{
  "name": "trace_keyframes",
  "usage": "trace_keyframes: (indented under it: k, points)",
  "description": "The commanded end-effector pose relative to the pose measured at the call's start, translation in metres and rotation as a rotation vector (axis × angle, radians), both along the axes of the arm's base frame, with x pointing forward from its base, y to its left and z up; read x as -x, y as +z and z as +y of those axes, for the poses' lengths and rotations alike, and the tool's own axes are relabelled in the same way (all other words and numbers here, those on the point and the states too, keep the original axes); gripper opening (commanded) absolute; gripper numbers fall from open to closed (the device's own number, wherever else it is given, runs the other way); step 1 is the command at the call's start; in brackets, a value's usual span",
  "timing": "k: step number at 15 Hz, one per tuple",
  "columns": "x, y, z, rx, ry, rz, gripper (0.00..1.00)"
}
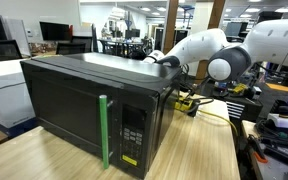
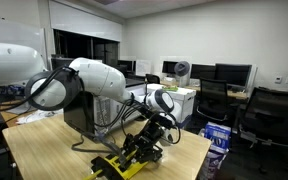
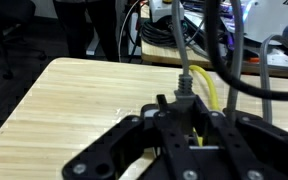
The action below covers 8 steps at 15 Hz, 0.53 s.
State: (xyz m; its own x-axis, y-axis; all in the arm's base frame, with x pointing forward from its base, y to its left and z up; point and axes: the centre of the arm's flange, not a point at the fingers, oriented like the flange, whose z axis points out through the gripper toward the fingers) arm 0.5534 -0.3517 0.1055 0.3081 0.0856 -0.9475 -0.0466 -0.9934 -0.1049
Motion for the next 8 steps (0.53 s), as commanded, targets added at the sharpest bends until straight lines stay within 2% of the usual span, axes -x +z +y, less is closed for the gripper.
trace_keyframes:
  k: [1,8]
  points:
    - [-0.0493,-0.0048,-0.0206,-0.010,0.042,0.004,0.07]
    - [-0.0462,-0.0087,-0.0120,-0.019,0.045,0.020,0.07]
